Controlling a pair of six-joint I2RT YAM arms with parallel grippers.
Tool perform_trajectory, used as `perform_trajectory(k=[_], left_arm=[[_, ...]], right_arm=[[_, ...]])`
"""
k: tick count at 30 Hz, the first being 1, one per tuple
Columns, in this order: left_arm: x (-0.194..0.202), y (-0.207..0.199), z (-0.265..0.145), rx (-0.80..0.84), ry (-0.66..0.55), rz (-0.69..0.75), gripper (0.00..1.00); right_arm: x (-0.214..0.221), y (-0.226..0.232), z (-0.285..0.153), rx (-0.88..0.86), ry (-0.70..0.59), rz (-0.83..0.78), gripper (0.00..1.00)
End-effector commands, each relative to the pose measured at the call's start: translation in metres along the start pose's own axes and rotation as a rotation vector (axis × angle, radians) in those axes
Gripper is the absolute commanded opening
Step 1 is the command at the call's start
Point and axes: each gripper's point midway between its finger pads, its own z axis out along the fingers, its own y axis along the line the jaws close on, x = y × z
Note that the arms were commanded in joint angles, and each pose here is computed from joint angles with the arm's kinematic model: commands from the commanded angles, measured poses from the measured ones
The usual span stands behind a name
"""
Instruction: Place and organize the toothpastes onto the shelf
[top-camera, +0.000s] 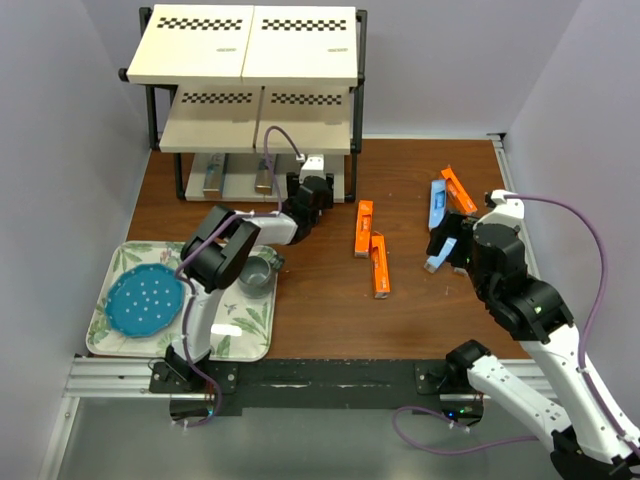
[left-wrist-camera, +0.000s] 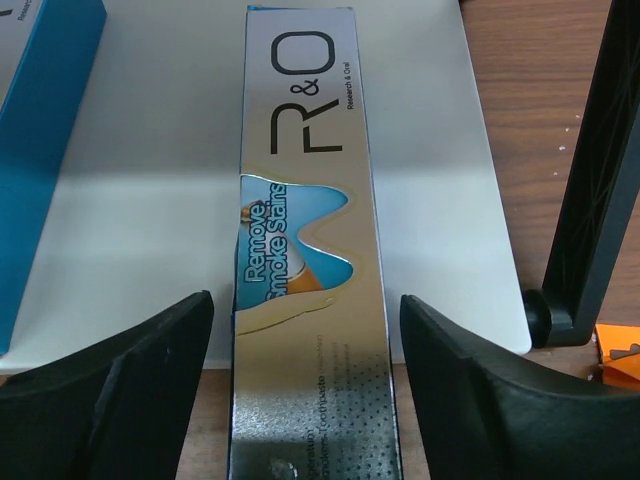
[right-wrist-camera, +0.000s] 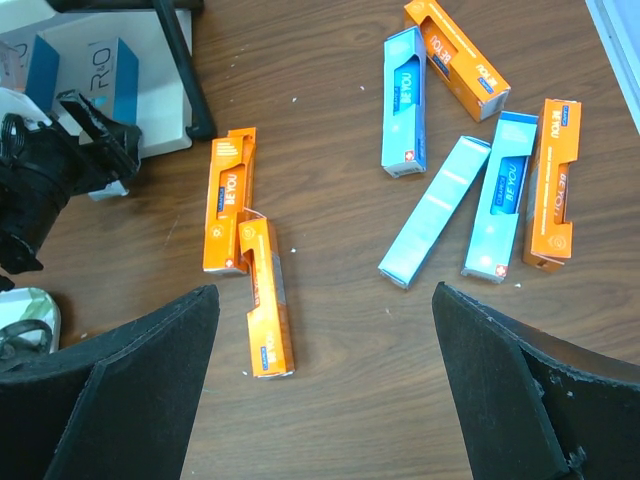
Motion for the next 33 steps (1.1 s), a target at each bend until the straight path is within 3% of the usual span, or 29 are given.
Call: perform_trajectory(k=[1,6,17,22,27,33], left_arm=[[-0.04,-0.004,0.001,0.019,-0.103,-0.089,0.82],[-0.057,-0.001,-0.014,0.03,-0.123,-0.135,0.9],[-0.08,0.014,-0.058,0.018,-0.105,-0.324,0.93],[-0.061,0.026,-0.078,-0.031,-0.019,-0.366,0.92],[-0.029,0.04,-0.096,-0.087,0.095,-0.391,0.82],[0.0,0.042,-0.105,-0.128,0.2,-0.419,0.78]], right_arm=[[-0.011,-0.005,-0.004,0.02,-0.04,0.002,0.93],[-0.011,-0.003,-0.006,0.004,-0.038,0.007,0.93],[-0.006,-0.003,-0.011,-0.025,-0.036,0.036,0.93],[-0.003,-0.003,-0.013,-0.031,-0.034,0.045,0.93],[-0.001,-0.004,-0.014,-0.035,-0.028,0.047,0.92],[0.001,-0.001,-0.011,-0.044,-0.022,0.05,0.92]])
